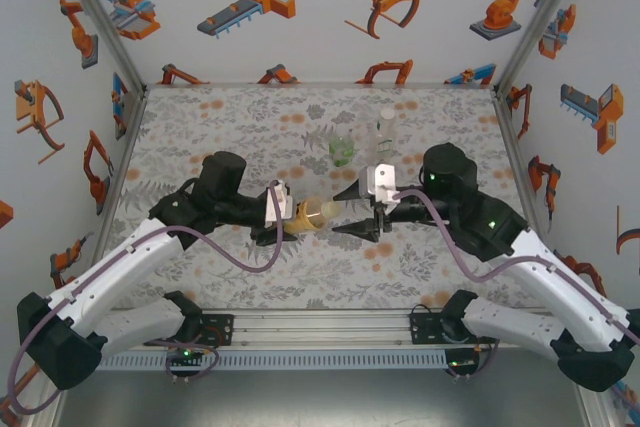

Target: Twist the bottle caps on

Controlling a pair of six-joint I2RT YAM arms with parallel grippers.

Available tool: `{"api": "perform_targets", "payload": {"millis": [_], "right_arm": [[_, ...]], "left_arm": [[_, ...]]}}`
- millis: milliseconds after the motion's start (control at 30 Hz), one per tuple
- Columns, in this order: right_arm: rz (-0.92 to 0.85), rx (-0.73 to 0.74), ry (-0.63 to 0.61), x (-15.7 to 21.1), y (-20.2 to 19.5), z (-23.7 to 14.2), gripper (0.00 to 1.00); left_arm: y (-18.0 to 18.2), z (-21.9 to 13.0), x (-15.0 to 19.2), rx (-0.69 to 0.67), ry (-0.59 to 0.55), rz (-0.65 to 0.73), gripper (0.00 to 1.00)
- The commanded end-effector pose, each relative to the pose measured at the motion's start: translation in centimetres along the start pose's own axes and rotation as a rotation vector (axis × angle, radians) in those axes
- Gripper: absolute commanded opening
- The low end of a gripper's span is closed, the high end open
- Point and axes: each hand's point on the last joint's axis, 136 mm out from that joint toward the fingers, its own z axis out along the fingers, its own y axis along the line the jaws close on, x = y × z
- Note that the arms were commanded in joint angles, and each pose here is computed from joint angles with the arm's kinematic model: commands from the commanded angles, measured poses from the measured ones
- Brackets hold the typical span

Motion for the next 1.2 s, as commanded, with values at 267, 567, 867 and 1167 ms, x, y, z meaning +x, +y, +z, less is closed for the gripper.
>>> {"api": "perform_targets", "payload": {"millis": [267,567,867,1167], "right_arm": [[-0.099,-0.016,-0.029,-1.3,-0.1,0.2,0.46],[-0.106,-0.003,-0.031,-1.3,-0.4,0.3,0.37],[-0.074,0.028,-0.020,-1.0,-0.9,0.3,0.18],[0.206,0.168,-0.067,-0.4,-3.6,0.7,0.00]], "left_arm": [[-0.4,-0.3,-1.2,0.036,-0.028,0.025,0.00],[-0.4,-0.3,-1.2,0.037,-0.026,0.024,0.00],[-0.2,-0.2,-1.0,0.028,-0.015,0.022,0.00],[1.4,-0.3,0.1,-0.061,0.055,0.008,0.00]]}}
